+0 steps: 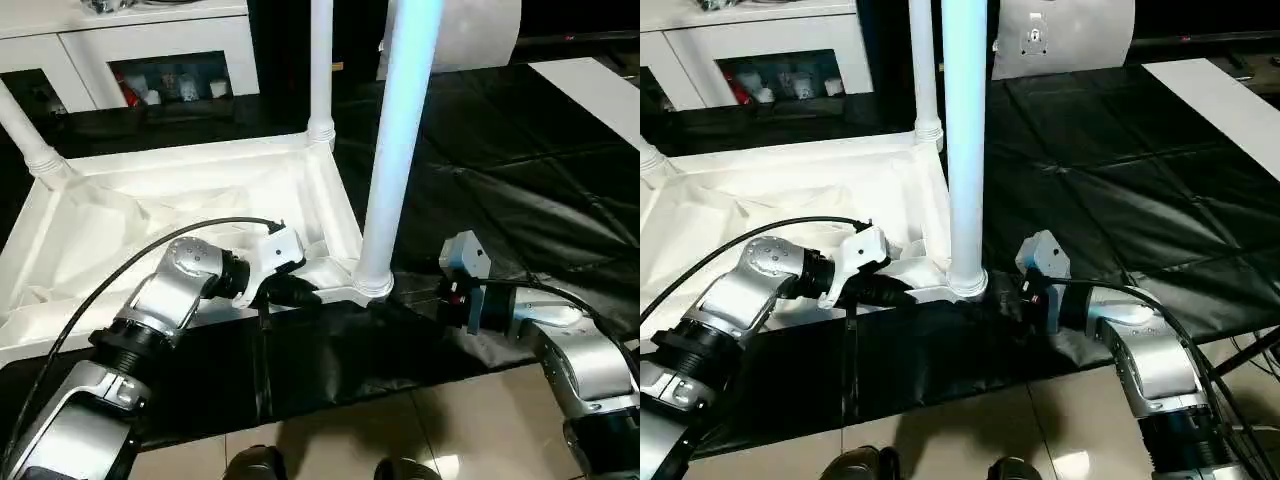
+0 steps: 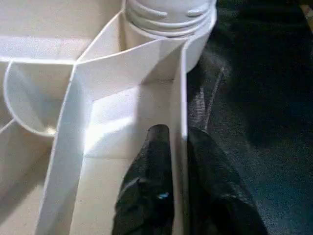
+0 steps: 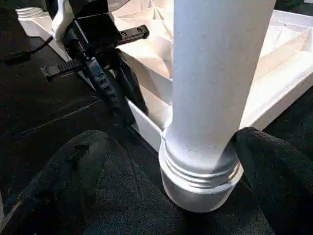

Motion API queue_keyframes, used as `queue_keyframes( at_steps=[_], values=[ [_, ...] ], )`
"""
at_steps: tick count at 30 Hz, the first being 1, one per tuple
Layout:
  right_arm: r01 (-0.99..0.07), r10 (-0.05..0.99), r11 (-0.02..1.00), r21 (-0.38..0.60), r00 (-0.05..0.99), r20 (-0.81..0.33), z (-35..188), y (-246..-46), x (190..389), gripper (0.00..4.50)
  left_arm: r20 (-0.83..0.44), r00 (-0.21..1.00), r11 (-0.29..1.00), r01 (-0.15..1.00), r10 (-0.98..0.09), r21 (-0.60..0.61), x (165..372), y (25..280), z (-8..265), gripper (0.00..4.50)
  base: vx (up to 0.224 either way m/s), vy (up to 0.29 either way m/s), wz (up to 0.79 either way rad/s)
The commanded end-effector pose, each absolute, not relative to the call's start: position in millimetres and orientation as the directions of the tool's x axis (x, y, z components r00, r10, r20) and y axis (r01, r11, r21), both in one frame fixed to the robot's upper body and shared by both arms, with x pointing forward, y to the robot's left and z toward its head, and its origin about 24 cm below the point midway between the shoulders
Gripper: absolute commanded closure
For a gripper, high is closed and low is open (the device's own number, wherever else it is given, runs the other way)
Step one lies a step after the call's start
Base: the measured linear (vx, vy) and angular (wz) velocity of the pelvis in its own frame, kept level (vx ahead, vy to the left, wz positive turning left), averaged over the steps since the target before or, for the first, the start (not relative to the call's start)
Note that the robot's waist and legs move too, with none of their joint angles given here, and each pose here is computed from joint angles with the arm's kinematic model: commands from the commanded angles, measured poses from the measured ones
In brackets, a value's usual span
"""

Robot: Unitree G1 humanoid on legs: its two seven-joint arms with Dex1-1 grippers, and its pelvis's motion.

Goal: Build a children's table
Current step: Rotate leg to tighten

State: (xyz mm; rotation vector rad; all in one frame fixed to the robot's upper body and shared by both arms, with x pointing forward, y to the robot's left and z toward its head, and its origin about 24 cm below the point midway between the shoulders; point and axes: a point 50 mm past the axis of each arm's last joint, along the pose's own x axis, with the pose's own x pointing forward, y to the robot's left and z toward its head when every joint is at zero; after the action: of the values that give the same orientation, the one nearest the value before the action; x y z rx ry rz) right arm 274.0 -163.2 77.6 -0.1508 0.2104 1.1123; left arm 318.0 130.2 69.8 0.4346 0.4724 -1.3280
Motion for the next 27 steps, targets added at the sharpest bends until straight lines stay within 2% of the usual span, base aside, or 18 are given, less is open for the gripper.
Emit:
queue_keyframes(
  at_steps=[1, 6, 10, 11, 14, 20, 21, 25, 27],
  values=[
    [-0.91, 0.885, 0.415, -0.028, 0.41, -0.222, 83.7, -162.7, 276.9, 0.0, -0.565, 0.152, 0.16, 0.986, -0.811, 0.036, 316.9, 130.8, 69.6, 4.3, 0.0, 0.0, 0.0],
    [-0.928, 0.903, 0.371, -0.04, 0.371, -0.217, 90.1, -166.0, 280.4, 0.0, -0.561, 0.052, 0.042, 0.999, -0.826, 0.031, 308.3, 128.6, 68.3, 4.41, 0.0, 0.0, 0.0],
    [-0.961, 0.933, 0.277, -0.012, 0.272, -0.234, 94.0, -171.2, 282.6, 0.0, -0.533, -0.07, -0.087, 0.996, -0.843, 0.006, 299.8, 122.9, 69.8, 4.41, 0.0, 0.0, 0.0],
    [-0.961, 0.933, 0.277, -0.012, 0.272, -0.234, 94.0, -171.2, 282.6, 0.0, -0.533, -0.07, -0.087, 0.996, -0.843, 0.006, 299.8, 122.9, 69.8, 4.41, 0.0, 0.0, 0.0],
    [-0.975, 0.944, 0.223, 0.004, 0.215, -0.25, 94.8, -172.0, 283.7, 0.4, -0.541, -0.115, -0.138, 0.99, -0.833, 0.002, 297.3, 122.2, 69.9, 4.5, 0.0, 0.0, 0.0],
    [-0.991, 0.949, 0.13, 0.026, 0.117, -0.291, 93.6, -169.5, 287.7, 0.79, -0.563, -0.186, -0.221, 0.975, -0.805, -0.005, 294.1, 122.2, 71.1, 4.5, 0.0, 0.0, 0.0],
    [-0.993, 0.951, 0.116, 0.03, 0.102, -0.293, 92.9, -168.4, 288.3, 0.98, -0.571, -0.194, -0.233, 0.972, -0.798, -0.006, 293.7, 122.3, 71.0, 4.5, 0.0, 0.0, 0.0],
    [-0.995, 0.954, 0.087, 0.042, 0.071, -0.292, 91.8, -164.3, 289.2, 1.13, -0.576, -0.211, -0.253, 0.967, -0.789, -0.008, 292.6, 121.4, 70.9, 4.5, 0.0, 0.0, 0.0],
    [-0.997, 0.955, 0.062, 0.051, 0.044, -0.293, 91.3, -161.7, 288.8, 1.37, -0.578, -0.223, -0.265, 0.964, -0.785, -0.011, 291.8, 120.4, 70.8, 4.5, 0.0, 0.0, 0.0]
  ],
)
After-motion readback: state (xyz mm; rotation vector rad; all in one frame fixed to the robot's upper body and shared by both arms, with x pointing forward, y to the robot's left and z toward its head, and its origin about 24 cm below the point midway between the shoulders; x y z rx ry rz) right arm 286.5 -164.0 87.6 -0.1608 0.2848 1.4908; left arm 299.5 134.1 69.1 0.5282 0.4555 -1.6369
